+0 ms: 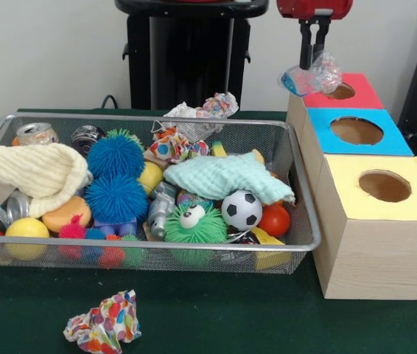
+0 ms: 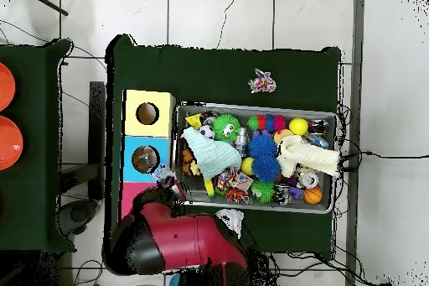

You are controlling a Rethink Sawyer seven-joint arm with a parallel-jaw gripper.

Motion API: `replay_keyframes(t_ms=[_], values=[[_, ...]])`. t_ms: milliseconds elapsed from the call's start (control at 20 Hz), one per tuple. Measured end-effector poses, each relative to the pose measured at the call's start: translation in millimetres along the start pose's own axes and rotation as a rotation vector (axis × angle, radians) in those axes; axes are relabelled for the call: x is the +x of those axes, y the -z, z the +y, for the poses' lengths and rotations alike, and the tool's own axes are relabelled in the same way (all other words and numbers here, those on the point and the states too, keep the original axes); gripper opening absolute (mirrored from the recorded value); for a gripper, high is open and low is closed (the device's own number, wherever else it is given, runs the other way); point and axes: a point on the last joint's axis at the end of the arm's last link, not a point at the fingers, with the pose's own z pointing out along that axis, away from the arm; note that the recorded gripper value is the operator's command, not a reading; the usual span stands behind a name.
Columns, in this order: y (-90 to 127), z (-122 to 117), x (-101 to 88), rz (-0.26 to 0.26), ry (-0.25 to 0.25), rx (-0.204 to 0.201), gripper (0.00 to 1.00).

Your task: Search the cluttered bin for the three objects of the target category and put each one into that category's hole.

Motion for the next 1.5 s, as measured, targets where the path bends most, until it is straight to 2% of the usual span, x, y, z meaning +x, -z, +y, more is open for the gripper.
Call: replay_keyframes(t_ms=[450,1500], values=[[4,21,-3.8,-0.001,0.019,-0.004,0.00],[2,34,2.8,0.029,-0.007,0.005,0.00]])
